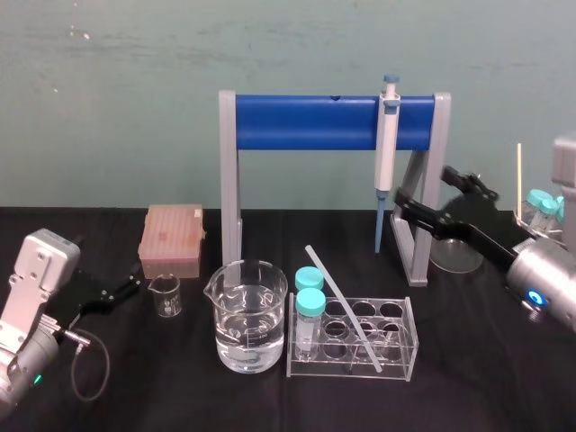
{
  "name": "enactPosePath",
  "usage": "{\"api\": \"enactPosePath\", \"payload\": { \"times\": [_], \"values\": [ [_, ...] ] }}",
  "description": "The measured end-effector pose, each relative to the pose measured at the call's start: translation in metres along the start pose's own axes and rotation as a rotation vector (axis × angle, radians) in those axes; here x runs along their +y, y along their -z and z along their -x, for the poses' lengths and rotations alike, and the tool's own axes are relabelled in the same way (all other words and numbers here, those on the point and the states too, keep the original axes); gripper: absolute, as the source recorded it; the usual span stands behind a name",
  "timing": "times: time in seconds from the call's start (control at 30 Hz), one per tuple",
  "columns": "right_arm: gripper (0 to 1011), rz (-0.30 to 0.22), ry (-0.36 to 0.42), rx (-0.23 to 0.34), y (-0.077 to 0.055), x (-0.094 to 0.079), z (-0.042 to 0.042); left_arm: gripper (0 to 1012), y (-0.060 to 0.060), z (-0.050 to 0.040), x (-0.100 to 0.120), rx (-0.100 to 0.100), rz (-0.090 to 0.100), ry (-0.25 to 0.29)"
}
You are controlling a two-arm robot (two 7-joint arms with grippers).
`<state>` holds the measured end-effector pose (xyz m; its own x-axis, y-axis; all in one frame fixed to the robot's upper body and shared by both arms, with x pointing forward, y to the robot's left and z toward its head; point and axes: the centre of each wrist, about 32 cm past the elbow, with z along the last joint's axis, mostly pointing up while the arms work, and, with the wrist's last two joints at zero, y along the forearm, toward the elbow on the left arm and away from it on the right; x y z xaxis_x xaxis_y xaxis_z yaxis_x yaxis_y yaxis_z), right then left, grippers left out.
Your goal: Pick up the stirring rod with one hand, then place it down.
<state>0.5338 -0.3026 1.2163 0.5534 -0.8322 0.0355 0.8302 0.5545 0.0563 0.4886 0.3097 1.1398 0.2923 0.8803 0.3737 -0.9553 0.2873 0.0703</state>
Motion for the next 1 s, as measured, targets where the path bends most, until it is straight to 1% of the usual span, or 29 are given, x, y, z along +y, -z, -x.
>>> {"api": "enactPosePath", "payload": {
  "times": [0.07, 0.1, 0.2, 0.23, 0.33, 0.43, 0.47, 0.53, 0.63, 0.67, 0.73, 0.83, 1.0],
  "values": [
    [1003, -0.003, -0.037, 0.014, -0.003, 0.005, 0.0016, 1000, 0.000, 0.0000, 0.000, 0.000, 0.000, 0.000],
    [1003, -0.002, -0.084, 0.024, -0.006, 0.011, 0.0039, 1000, 0.000, 0.0000, 0.000, 0.000, 0.000, 0.000],
    [1003, -0.002, -0.153, 0.024, -0.010, 0.019, 0.0080, 1000, 0.000, 0.0000, 0.000, 0.000, 0.000, 0.000],
    [1003, -0.003, -0.201, 0.020, -0.012, 0.025, 0.0111, 1000, 0.000, 0.0000, 0.000, 0.000, 0.000, 0.000],
    [1003, -0.002, -0.265, 0.007, -0.015, 0.033, 0.0160, 1000, 0.000, 0.0000, 0.000, 0.000, 0.000, 0.000],
    [1003, 0.009, -0.357, -0.019, -0.018, 0.043, 0.0251, 1000, 0.000, 0.0000, 0.000, 0.000, 0.000, 0.000],
    [1003, 0.009, -0.357, -0.019, -0.018, 0.043, 0.0251, 1000, 0.000, 0.0000, 0.000, 0.000, 0.000, 0.000],
    [1003, 0.039, -0.408, -0.036, -0.018, 0.049, 0.0305, 1000, 0.000, 0.0000, 0.000, 0.000, 0.000, 0.000],
    [1003, 0.073, -0.427, -0.043, -0.015, 0.052, 0.0330, 1000, 0.000, 0.0000, 0.000, 0.000, 0.000, 0.000],
    [1003, 0.101, -0.435, -0.043, -0.011, 0.053, 0.0344, 1000, 0.000, 0.0000, 0.000, 0.000, 0.000, 0.000],
    [1003, 0.120, -0.439, -0.041, -0.008, 0.054, 0.0351, 1000, 0.000, 0.0000, 0.000, 0.000, 0.000, 0.000],
    [1003, 0.161, -0.436, -0.030, 0.000, 0.056, 0.0351, 1000, 0.000, 0.0000, 0.000, 0.000, 0.000, 0.000],
    [1003, 0.194, -0.430, -0.017, 0.009, 0.058, 0.0351, 1000, 0.000, 0.0000, 0.000, 0.000, 0.000, 0.000]
  ]
}}
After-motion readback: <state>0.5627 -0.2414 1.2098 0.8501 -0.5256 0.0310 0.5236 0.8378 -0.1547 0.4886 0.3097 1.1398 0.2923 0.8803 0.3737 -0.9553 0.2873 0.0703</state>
